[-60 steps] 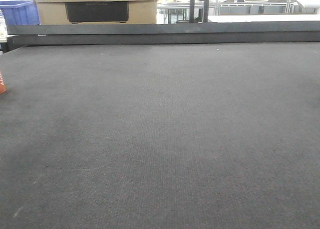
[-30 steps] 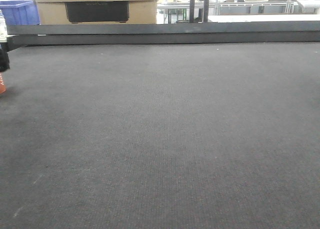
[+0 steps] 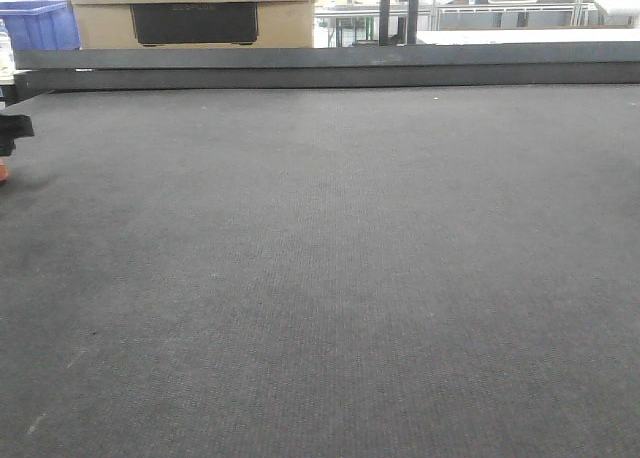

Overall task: Place cylindrical capacitor in blue bin on shelf
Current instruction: 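Lift the orange cylinder and maroon capacitor off the table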

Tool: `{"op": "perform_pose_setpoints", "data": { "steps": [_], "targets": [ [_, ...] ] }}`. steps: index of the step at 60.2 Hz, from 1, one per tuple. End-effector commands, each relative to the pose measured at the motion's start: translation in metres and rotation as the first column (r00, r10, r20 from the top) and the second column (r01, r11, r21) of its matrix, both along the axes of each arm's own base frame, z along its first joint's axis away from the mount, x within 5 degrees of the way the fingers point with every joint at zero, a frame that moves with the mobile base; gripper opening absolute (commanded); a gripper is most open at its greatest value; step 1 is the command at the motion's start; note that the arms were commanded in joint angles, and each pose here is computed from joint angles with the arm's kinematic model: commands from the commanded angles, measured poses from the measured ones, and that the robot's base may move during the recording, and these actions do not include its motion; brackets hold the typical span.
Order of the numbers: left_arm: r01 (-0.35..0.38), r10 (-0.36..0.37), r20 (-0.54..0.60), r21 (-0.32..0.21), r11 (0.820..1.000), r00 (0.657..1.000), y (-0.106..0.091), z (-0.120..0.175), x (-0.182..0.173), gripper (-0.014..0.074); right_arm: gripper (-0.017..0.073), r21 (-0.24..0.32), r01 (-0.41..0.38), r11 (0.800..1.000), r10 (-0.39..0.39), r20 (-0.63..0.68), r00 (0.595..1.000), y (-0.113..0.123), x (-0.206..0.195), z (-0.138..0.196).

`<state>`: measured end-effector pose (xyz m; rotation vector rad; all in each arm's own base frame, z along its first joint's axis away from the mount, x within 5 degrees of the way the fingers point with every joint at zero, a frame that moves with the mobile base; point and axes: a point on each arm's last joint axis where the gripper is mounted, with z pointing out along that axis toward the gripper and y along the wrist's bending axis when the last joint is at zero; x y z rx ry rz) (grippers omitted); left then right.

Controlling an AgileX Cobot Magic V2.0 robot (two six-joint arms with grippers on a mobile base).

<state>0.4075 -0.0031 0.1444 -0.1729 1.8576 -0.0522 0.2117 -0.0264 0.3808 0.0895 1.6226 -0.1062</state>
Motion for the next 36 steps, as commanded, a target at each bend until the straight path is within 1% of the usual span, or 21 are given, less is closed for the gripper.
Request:
{"op": "perform_pose_setpoints", "data": {
  "steps": [1,2,8,14,17,27,29,36],
  "targets": [
    [0.001,-0.001,0.026,0.003,1.0,1.0,0.0,0.007,0.003,-0.0061,-0.0162,-0.01,0.001,1.0,-0.001,0.014,1.0,0.0,-0.002,0.003],
    [0.005,-0.005,0.025,0.005,1.0,1.0,0.0,0.009,0.003,-0.0111,-0.0162,-0.008,-0.001,1.0,0.001,0.001,1.0,0.0,-0.002,0.002],
    [0.067,-0.066,-0.023,0.045,0.997,0.998,-0.004,0.019,-0.001,-0.0111,-0.0162,-0.003,-0.005,1.0,0.005,-0.04,0.999,0.001,-0.003,-0.002],
    [0.126,-0.12,-0.072,0.089,0.988,0.99,-0.008,0.037,-0.008,-0.0111,-0.0162,0.007,-0.011,1.0,0.012,-0.107,0.994,0.001,-0.003,-0.008],
    [0.149,-0.138,-0.099,0.112,0.983,0.985,-0.009,0.054,-0.015,-0.0111,-0.0162,0.012,-0.015,1.0,0.016,-0.144,0.99,0.002,-0.004,-0.012],
    [0.177,-0.157,-0.14,0.148,0.973,0.978,-0.013,0.108,-0.044,-0.0111,-0.0162,0.029,-0.052,0.998,0.058,-0.256,0.965,0.009,-0.006,-0.022],
    [0.178,-0.156,-0.147,0.152,0.972,0.977,-0.013,0.123,-0.054,-0.0111,-0.0162,0.033,-0.066,0.997,0.072,-0.278,0.958,0.012,-0.006,-0.024],
    [0.196,-0.167,-0.185,0.155,0.968,0.968,-0.02,0.159,-0.087,-0.0111,-0.0162,0.046,-0.117,0.992,0.125,-0.355,0.926,0.022,-0.009,-0.031]
  ]
}}
